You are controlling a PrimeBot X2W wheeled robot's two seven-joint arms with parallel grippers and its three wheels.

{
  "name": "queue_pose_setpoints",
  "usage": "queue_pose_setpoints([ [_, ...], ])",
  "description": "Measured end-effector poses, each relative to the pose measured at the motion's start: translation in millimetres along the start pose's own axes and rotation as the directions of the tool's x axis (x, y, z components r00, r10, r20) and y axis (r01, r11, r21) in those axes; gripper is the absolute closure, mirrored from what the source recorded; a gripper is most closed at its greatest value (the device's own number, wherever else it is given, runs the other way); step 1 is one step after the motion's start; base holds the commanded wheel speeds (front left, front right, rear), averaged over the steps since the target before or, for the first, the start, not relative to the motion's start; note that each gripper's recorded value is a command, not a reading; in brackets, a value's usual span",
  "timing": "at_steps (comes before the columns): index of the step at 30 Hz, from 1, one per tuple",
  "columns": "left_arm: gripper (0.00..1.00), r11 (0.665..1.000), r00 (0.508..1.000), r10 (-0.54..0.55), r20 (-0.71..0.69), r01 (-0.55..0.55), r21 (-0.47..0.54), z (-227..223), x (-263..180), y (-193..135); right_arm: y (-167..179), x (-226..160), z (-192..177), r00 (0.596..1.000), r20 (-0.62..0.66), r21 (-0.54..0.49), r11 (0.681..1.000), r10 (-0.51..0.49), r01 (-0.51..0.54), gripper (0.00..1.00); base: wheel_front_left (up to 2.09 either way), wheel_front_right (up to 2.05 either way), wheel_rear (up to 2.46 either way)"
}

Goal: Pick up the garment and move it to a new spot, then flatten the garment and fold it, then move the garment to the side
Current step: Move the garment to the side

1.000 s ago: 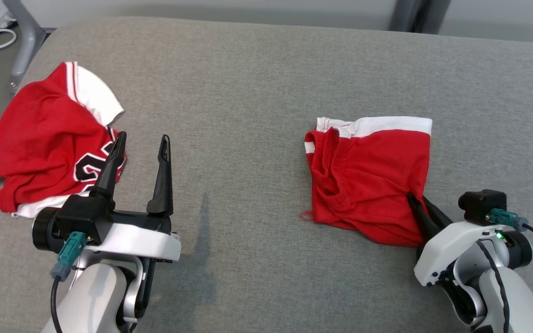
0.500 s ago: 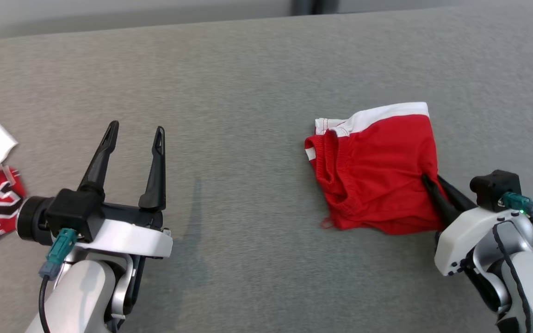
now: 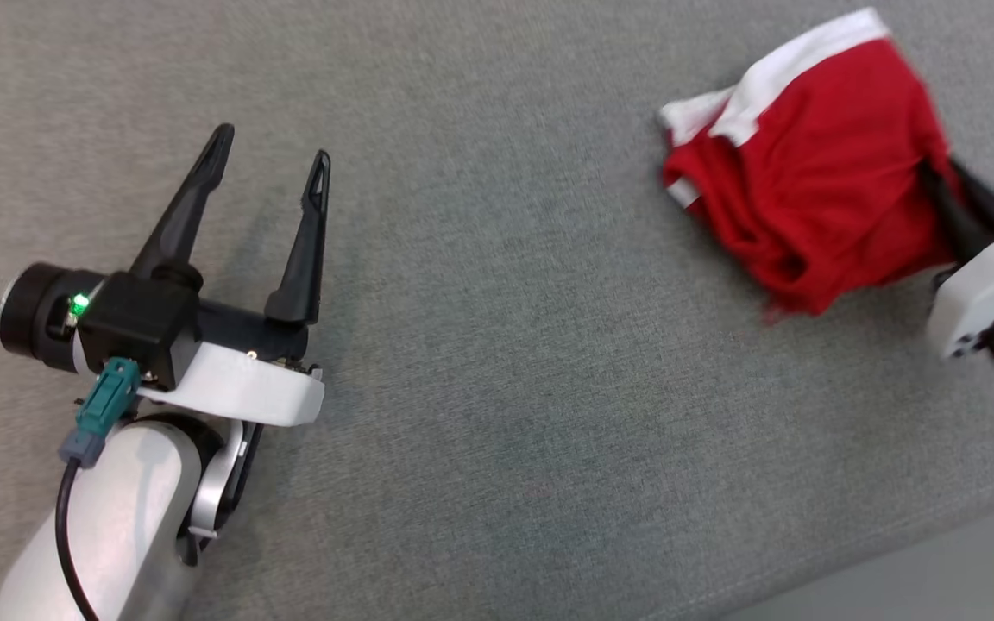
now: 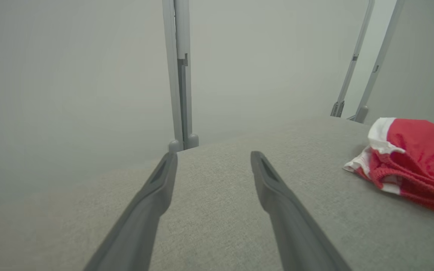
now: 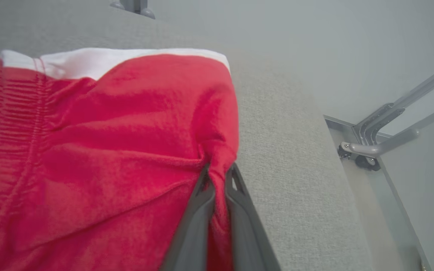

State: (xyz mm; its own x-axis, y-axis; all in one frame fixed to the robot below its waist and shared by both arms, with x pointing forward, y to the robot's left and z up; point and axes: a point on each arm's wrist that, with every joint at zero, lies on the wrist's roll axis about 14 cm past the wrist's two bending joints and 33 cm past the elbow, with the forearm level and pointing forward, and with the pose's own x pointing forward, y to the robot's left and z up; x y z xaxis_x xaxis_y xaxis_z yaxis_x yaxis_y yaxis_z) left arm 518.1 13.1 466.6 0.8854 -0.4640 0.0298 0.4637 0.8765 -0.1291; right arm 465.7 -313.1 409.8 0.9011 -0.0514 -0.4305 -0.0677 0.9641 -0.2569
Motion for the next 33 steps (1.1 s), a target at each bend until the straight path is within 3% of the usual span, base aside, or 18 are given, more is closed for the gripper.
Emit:
queue_pose_setpoints([
  [8, 0.0, 0.998, 0.997, -0.064, -0.035, 0.063, -0.031, -36, 23, -9, -90, 12, -28, 0.977, -0.088, -0.066, 0.98, -0.195, 0.189, 1.0, 0.0, 0.0, 0.0],
  [13, 0.0, 0.997, 0.996, -0.075, -0.05, 0.073, -0.039, -49, 26, -8, -112, 18, -37, 0.96, -0.1, -0.061, 0.965, -0.26, 0.255, 1.0, 0.0, 0.0, 0.0],
  [15, 0.0, 0.997, 0.996, -0.074, -0.051, 0.072, -0.039, -50, 26, -8, -113, 20, -41, 0.957, -0.105, -0.053, 0.963, -0.269, 0.264, 0.51, 0.0, 0.0, 0.0],
  [16, 0.0, 0.997, 0.996, -0.072, -0.053, 0.07, -0.037, -50, 26, -7, -114, 21, -42, 0.955, -0.112, -0.045, 0.961, -0.276, 0.273, 0.0, 0.0, 0.0, 0.0],
  [25, 0.0, 0.998, 0.998, -0.061, -0.035, 0.06, -0.024, -39, 25, -6, -126, 15, -42, 0.937, -0.086, 0.023, 0.939, -0.339, 0.342, 0.0, 0.0, 0.0, 0.0],
  [33, 0.0, 1.0, 1.0, -0.007, -0.006, 0.007, -0.018, -17, 11, -1, -114, 4, 14, 0.92, 0.132, 0.201, 0.919, -0.37, 0.34, 0.0, 0.0, 0.0, 0.0],
])
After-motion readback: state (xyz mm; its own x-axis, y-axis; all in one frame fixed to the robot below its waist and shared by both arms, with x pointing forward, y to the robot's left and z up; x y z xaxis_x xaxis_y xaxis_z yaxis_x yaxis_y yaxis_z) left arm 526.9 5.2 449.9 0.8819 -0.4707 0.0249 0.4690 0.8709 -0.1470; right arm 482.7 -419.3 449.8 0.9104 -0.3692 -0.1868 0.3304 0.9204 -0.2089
